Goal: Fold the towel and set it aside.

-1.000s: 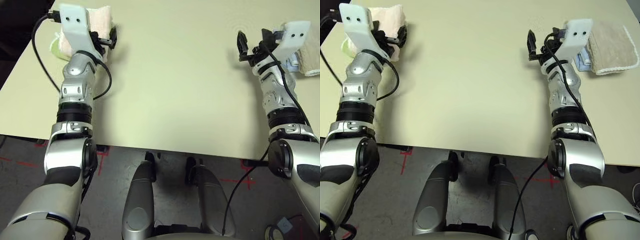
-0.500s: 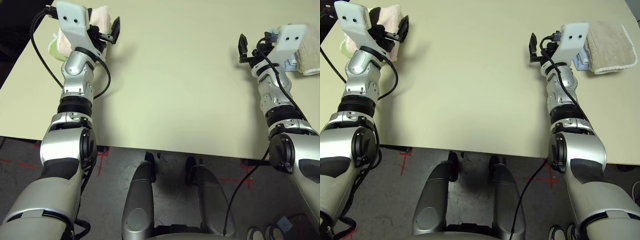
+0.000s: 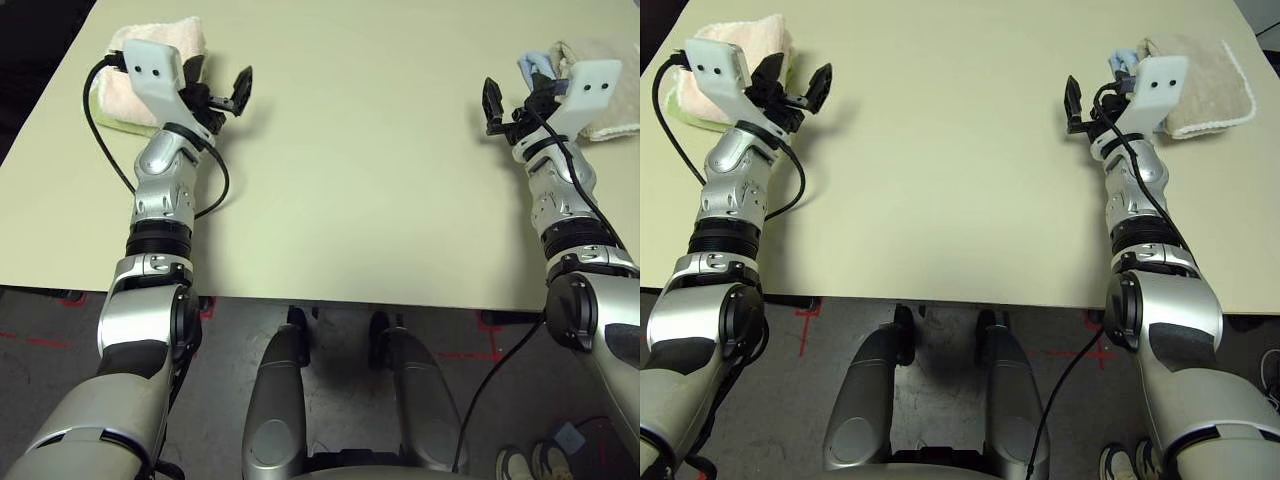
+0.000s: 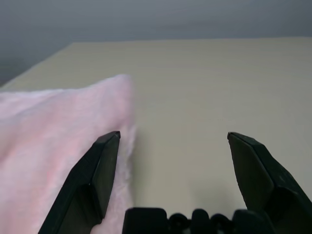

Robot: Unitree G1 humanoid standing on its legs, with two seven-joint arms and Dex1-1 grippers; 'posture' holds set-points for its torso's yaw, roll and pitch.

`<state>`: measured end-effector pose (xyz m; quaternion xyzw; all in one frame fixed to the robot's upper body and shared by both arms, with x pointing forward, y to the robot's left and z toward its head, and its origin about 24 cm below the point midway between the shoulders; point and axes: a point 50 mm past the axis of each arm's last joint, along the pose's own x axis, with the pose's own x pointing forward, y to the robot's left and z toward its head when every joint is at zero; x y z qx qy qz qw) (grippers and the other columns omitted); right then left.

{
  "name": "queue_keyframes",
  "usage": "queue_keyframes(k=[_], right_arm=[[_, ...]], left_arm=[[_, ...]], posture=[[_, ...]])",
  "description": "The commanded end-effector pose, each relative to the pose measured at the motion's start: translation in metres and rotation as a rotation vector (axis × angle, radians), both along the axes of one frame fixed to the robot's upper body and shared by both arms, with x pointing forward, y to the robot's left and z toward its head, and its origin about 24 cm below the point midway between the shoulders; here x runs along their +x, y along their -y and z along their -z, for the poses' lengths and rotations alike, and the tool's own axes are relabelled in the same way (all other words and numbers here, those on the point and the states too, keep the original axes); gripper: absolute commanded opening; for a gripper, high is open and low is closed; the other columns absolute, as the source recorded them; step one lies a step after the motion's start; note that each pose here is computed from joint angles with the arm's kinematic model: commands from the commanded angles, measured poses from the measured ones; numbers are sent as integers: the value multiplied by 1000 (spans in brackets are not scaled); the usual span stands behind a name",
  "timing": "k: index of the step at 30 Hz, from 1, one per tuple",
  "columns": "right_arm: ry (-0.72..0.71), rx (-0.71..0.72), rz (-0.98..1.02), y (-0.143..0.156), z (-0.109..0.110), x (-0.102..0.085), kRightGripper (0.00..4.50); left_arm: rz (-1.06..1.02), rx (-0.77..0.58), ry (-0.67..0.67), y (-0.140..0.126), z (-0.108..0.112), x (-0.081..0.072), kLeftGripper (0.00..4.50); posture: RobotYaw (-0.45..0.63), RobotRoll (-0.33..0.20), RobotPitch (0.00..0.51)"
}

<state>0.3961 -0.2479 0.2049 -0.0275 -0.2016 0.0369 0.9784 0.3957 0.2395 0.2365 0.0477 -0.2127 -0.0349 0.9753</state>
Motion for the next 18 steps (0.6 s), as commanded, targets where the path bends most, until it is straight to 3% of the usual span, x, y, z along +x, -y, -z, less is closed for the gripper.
queue_keyframes(k=[1,13,18], right_arm=[[4,4,22,8,1,-3,4500],[25,27,98,11,-10,-1,4500],[18,25,107,12,-11,0,4500]], left_arm=[[-106,15,2,-11,-3,2,4475],[-93,55,41,-5,-19,4,4475],[-64,95,8,-6,-12,5,4475]], posture=[[-19,0,334],[-30,0,338],[-30,0,339]])
